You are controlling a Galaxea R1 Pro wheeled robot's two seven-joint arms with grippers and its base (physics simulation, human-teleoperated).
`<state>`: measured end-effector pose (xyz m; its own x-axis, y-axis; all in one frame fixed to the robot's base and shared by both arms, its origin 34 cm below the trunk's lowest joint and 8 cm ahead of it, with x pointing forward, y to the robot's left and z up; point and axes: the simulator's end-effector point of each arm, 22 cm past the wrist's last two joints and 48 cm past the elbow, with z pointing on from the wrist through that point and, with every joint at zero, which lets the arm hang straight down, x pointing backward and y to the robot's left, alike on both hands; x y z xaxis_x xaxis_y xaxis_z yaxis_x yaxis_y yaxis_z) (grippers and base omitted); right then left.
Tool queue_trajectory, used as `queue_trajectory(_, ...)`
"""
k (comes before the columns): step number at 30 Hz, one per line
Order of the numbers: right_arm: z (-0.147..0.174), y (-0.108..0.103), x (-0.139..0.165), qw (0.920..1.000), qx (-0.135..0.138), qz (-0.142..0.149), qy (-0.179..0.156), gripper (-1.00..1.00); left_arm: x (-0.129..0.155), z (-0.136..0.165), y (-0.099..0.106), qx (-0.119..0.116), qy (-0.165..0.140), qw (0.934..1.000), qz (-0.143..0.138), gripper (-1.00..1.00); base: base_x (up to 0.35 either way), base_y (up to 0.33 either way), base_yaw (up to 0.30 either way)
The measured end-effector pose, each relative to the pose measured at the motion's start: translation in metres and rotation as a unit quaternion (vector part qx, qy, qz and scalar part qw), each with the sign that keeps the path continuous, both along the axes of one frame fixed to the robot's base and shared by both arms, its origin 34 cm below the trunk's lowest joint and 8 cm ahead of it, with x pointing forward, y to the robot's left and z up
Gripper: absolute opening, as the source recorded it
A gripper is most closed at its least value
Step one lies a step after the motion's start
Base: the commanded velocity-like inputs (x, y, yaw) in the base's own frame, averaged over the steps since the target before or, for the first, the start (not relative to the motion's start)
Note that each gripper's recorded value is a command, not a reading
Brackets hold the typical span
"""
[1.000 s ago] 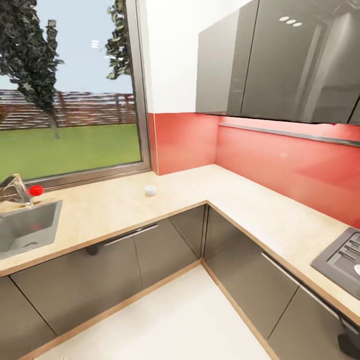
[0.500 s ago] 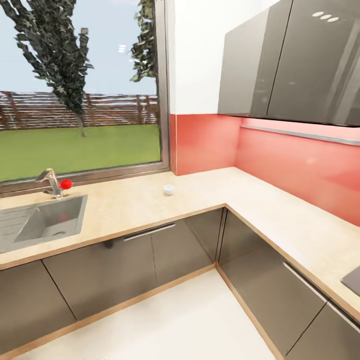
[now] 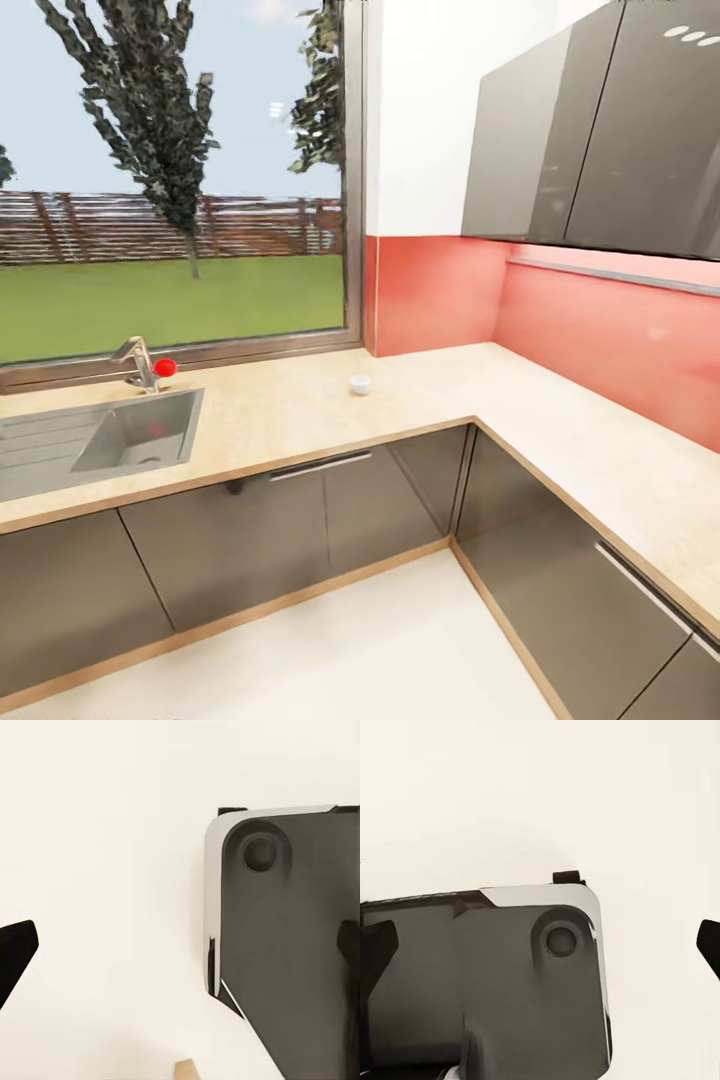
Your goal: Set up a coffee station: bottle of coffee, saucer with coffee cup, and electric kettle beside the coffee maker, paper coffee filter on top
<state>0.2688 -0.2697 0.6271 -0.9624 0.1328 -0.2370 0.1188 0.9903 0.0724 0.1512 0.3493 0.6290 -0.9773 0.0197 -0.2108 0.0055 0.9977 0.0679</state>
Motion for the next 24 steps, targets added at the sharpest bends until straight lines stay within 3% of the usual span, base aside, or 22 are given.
queue_trajectory(5, 0.0010, 0.0002, 0.0022, 1.0000, 0.000, 0.000, -0.003, 1.00, 0.0022, 0.0001, -0.0014, -0.001, -0.003, 1.0000, 0.000, 1.00, 0.000, -0.063, 0.192)
queue_trajectory(24, 0.0039, 0.0006, 0.0091, 0.9999, 0.000, 0.001, -0.012, 1.00, 0.0086, 0.0007, -0.0030, -0.002, -0.012, 0.9999, 0.000, 1.00, 0.000, -0.264, 0.236)
